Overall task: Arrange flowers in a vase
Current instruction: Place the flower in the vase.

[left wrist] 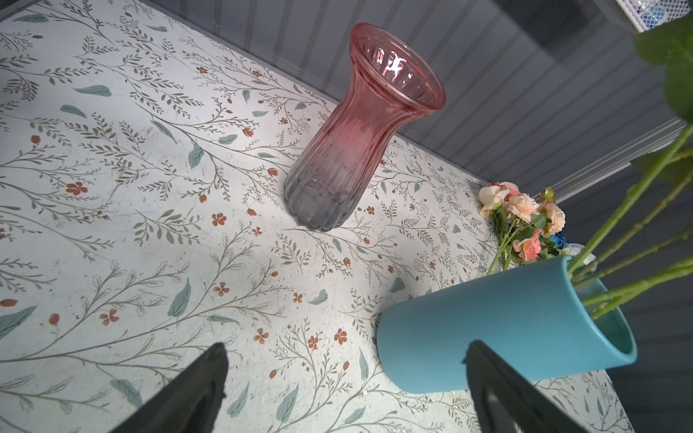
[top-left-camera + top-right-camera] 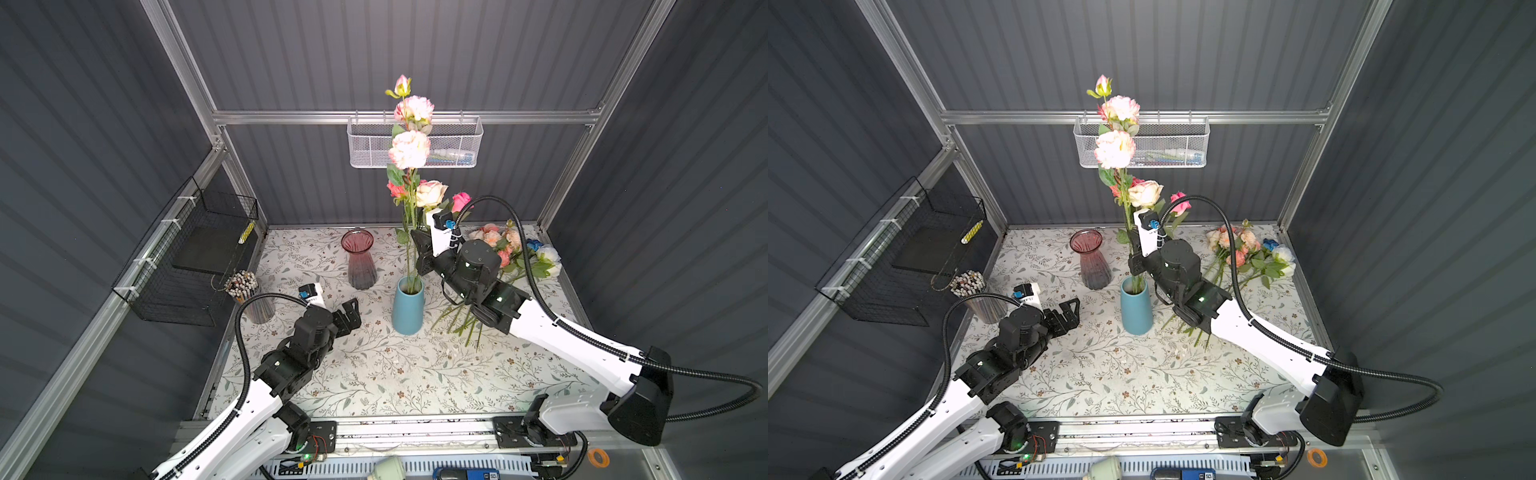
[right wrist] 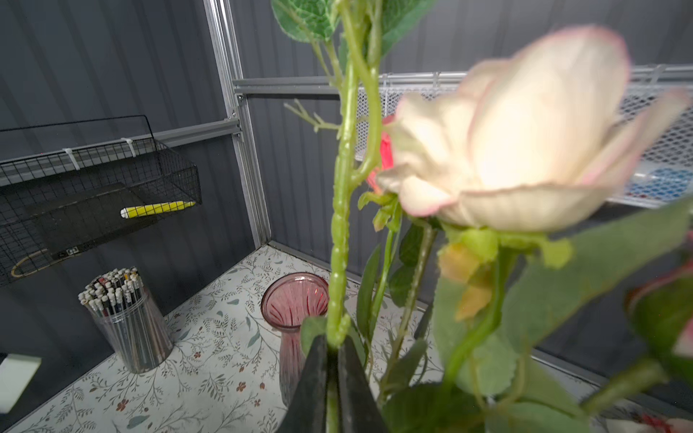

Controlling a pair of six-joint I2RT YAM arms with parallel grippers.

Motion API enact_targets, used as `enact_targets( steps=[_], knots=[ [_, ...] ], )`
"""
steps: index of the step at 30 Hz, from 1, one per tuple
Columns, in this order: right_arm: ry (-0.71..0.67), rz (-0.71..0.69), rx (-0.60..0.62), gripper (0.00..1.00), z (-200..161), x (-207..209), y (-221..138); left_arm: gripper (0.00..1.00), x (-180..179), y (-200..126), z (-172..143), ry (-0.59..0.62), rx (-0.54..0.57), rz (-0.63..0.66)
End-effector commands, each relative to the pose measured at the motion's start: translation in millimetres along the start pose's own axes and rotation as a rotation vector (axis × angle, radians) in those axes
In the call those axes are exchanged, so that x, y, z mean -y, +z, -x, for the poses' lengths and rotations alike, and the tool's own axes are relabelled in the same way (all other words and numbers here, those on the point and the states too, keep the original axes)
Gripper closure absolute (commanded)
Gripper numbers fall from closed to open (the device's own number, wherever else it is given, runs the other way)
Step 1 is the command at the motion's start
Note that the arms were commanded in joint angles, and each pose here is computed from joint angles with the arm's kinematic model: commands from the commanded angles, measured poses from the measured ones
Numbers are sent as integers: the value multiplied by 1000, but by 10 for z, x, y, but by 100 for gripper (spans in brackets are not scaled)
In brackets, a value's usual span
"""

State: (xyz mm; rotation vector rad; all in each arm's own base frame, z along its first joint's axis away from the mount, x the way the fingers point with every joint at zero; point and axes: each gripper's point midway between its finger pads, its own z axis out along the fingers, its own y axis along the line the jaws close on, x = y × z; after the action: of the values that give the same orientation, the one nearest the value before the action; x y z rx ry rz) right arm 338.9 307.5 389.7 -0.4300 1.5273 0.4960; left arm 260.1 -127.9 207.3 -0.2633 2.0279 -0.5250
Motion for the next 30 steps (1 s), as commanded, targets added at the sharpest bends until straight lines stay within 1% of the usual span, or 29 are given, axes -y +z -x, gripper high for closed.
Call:
enact_targets(
  steps=[1, 6, 8, 14, 26, 28, 30],
  knots=[
    [66, 5, 47, 90, 93, 3, -81, 0, 30, 24, 11, 1, 8, -17],
    [113, 15, 6, 86, -180, -12, -79, 0, 42, 63, -15, 0, -3, -18],
    [116, 23, -12, 84, -270, -40, -69, 0, 50, 80, -27, 3, -8, -20],
    [151, 30, -32, 82, -421, -81, -86, 1, 60, 123, -55, 5, -20, -20],
    [164, 50, -5, 81, -328, -147, -183, 0, 158, 209, -83, 19, -42, -48],
    [162, 62, -4, 78, -299, -178, -208, 1, 178, 226, -82, 27, -45, -52],
    [151, 85, 1, 73, -243, -223, -239, 1, 184, 246, -89, 38, -51, -49]
  ],
)
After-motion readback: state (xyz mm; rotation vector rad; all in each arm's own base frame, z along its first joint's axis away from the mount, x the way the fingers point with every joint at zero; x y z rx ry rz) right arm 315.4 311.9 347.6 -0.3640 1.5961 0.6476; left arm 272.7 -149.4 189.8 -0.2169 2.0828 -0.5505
